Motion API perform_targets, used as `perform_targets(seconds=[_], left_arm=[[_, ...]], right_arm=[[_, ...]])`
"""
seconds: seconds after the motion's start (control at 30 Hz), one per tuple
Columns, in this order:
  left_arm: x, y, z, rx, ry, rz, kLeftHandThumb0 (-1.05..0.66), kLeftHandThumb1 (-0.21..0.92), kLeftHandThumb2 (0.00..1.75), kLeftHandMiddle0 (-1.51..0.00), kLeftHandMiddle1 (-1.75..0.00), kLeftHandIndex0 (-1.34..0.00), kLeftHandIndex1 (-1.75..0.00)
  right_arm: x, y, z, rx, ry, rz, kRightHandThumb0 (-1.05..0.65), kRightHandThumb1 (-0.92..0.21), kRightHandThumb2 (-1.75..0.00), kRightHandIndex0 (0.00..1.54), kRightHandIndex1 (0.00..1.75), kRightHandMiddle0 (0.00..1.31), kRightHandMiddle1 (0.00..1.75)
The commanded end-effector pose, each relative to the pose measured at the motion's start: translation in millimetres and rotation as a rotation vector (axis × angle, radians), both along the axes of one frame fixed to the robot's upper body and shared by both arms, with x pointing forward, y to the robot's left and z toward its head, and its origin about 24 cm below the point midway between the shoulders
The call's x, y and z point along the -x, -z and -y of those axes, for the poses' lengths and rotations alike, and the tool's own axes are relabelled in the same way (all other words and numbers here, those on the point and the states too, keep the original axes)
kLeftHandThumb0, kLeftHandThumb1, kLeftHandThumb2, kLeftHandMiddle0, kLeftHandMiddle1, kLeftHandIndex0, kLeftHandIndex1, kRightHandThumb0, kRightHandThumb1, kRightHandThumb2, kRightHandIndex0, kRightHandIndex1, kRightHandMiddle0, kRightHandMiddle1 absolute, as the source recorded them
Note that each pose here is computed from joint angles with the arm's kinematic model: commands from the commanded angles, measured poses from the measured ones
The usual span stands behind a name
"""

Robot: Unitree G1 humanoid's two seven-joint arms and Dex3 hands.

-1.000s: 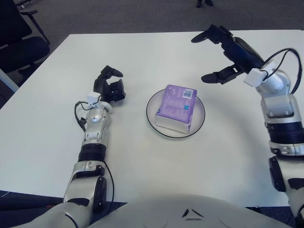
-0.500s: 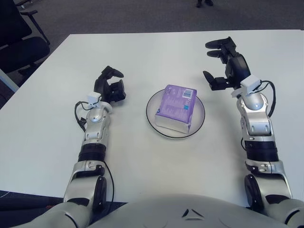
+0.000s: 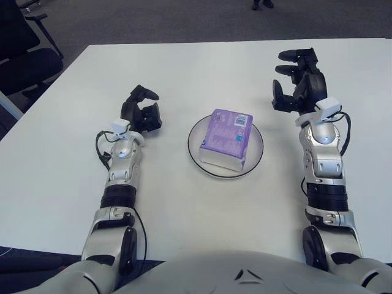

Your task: Put the tissue paper into the plate.

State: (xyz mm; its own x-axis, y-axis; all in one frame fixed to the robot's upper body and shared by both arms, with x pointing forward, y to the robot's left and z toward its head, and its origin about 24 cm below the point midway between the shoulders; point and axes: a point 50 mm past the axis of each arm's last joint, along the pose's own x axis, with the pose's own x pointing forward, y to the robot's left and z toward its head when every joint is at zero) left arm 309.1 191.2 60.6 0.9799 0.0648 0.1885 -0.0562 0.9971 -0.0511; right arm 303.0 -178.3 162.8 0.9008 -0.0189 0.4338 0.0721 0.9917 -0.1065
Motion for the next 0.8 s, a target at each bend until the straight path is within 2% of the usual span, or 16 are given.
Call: perform_targets(seconds=[0.0,0.03,0.13,0.23,0.33,0.5,0.53,0.63,0.77], left_arm=[[46.3,76.7,5.9,0.083,-0.024,-0.267,-0.45,0.39,1.22,-1.29,-1.75,-0.55,-1.75],[46.3,76.4,6.0,0.082,-0.023,-0.266,-0.45,0.39,1.23,-1.29,-1.75,-0.55,-1.75],[46.8,75.5,6.3,0.081,-0.019,-0.260,-0.46,0.39,1.23,-1.29,-1.75,-0.55,-1.75],[47.5,74.2,6.5,0.084,-0.018,-0.254,-0.46,0.39,1.23,-1.30,-1.75,-0.56,-1.75],[47.8,71.3,6.4,0.086,-0.023,-0.243,-0.46,0.38,1.25,-1.31,-1.75,-0.57,-1.75],[47.7,67.7,7.2,0.085,-0.032,-0.227,-0.47,0.35,1.27,-1.31,-1.75,-0.58,-1.75],[47.8,67.0,7.4,0.085,-0.033,-0.225,-0.47,0.35,1.27,-1.31,-1.75,-0.58,-1.75],[48.3,65.8,7.9,0.087,-0.037,-0.220,-0.47,0.35,1.28,-1.31,-1.75,-0.59,-1.75],[48.7,64.6,8.5,0.089,-0.040,-0.218,-0.47,0.35,1.28,-1.31,-1.75,-0.59,-1.75]], right_arm=[[3.8,5.1,3.3,-0.055,0.015,-0.005,-0.23,-0.49,-1.23,0.29,1.37,0.00,1.55],[3.9,5.7,3.4,-0.056,0.016,-0.006,-0.23,-0.49,-1.23,0.29,1.37,0.00,1.56],[4.6,9.3,4.9,-0.065,0.021,-0.014,-0.31,-0.78,-0.76,0.31,1.39,0.13,1.68],[5.8,14.3,7.8,-0.086,0.031,-0.029,-0.33,-0.87,-0.60,0.33,1.39,0.17,1.73],[7.8,20.9,10.6,-0.112,0.042,-0.053,-0.34,-0.91,-0.54,0.32,1.39,0.18,1.74],[11.2,30.6,14.2,-0.141,0.058,-0.090,-0.36,-0.80,-0.68,0.30,1.45,0.26,1.75],[12.4,34.1,14.8,-0.147,0.061,-0.099,-0.23,-0.76,-0.71,0.34,1.44,0.28,1.75],[14.4,43.8,16.6,-0.162,0.067,-0.125,-0.08,-0.69,-0.77,0.40,1.44,0.31,1.75],[13.9,58.9,20.3,-0.181,0.076,-0.170,-0.03,-0.56,-0.92,0.54,1.42,0.33,1.75]])
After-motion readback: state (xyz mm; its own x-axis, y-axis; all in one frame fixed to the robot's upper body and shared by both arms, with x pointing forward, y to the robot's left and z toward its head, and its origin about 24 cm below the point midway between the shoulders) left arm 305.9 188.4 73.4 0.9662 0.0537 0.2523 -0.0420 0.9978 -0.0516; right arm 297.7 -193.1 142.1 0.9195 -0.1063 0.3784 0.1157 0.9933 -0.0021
